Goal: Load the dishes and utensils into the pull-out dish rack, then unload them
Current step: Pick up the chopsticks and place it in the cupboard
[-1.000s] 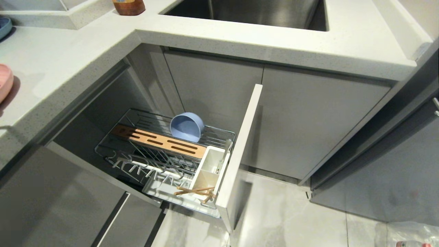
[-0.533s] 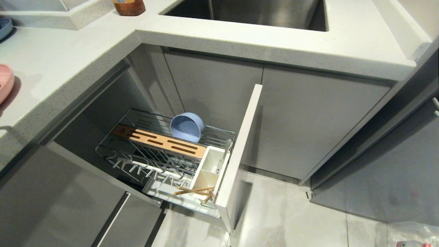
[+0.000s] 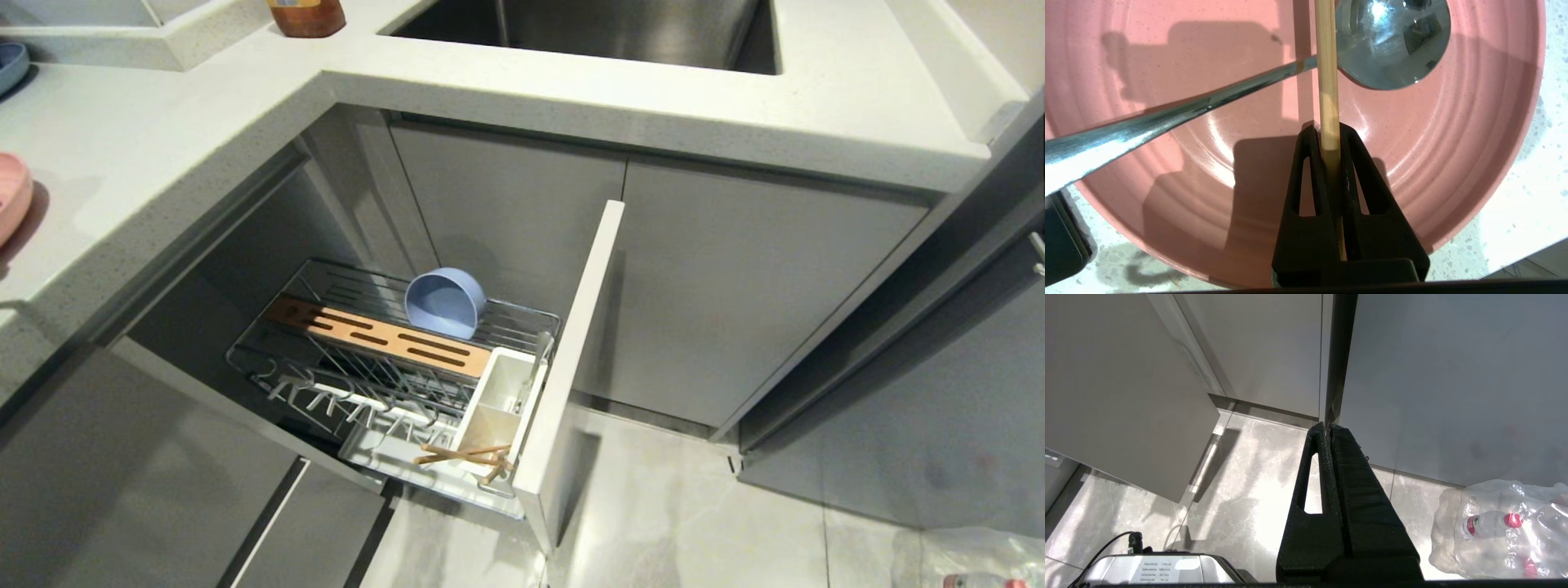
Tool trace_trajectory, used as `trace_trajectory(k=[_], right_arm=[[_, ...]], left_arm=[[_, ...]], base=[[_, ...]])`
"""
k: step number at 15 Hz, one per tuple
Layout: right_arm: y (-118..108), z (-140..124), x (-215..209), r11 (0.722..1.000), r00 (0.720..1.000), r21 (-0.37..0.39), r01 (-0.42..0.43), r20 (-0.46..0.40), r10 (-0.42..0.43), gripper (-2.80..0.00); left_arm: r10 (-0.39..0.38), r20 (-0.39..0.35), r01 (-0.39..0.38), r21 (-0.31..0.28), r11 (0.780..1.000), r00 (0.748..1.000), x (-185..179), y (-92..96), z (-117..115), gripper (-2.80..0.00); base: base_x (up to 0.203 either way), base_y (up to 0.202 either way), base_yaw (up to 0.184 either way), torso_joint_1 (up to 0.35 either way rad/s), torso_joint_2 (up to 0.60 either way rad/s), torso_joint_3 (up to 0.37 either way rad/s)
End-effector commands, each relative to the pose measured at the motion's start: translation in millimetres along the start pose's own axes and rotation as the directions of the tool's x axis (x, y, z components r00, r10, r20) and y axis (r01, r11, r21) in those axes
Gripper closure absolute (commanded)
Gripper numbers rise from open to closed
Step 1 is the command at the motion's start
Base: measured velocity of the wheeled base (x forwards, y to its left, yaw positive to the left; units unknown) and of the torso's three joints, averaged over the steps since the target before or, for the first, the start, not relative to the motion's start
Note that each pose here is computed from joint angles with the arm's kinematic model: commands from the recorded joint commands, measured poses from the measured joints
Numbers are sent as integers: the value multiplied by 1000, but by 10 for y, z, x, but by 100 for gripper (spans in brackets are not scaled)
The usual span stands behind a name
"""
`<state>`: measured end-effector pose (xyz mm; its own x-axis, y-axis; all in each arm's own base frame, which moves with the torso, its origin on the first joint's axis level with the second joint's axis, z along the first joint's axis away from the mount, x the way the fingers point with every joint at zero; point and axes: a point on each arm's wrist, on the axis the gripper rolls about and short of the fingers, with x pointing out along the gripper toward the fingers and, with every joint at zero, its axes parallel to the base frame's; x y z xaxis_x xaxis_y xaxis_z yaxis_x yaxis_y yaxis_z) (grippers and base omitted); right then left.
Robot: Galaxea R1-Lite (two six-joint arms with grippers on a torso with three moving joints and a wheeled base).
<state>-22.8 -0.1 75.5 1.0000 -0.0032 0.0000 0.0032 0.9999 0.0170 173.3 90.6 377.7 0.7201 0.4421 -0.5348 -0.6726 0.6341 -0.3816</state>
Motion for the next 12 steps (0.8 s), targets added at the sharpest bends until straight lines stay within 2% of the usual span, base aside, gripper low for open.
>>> trace_trajectory(k=[1,3,6,7,9,10,11,12], right_arm=[[0,0,1,1000,1000,0,0,-2,0,0],[0,0,1,1000,1000,0,0,-2,0,0],[0,0,1,1000,1000,0,0,-2,0,0],[0,0,1,1000,1000,0,0,-2,0,0],[0,0,1,1000,1000,0,0,-2,0,0],[0,0,1,1000,1000,0,0,-2,0,0],[0,0,1,1000,1000,0,0,-2,0,0],[0,0,1,1000,1000,0,0,-2,0,0]], left_arm=[[-6,7,6,-3,1000,1000,-53,6,-6,0],[-27,23,27,-9,1000,999,-152,18,-10,0],[-75,106,78,-29,997,992,-491,55,-29,0],[-110,127,114,-27,993,986,-627,61,-61,0],[-214,117,217,-17,976,970,-837,32,-164,0],[-286,86,286,1,958,955,-936,-4,-250,0],[-373,26,372,29,928,927,-1030,-47,-357,0],[-464,-55,466,58,883,884,-1125,-74,-479,0]], base=[[0,0,0,0,0,0],[0,0,0,0,0,0],[0,0,0,0,0,0],[0,0,0,0,0,0],[0,0,0,0,0,0],[0,0,0,0,0,0],[0,0,0,0,0,0],[0,0,0,0,0,0]])
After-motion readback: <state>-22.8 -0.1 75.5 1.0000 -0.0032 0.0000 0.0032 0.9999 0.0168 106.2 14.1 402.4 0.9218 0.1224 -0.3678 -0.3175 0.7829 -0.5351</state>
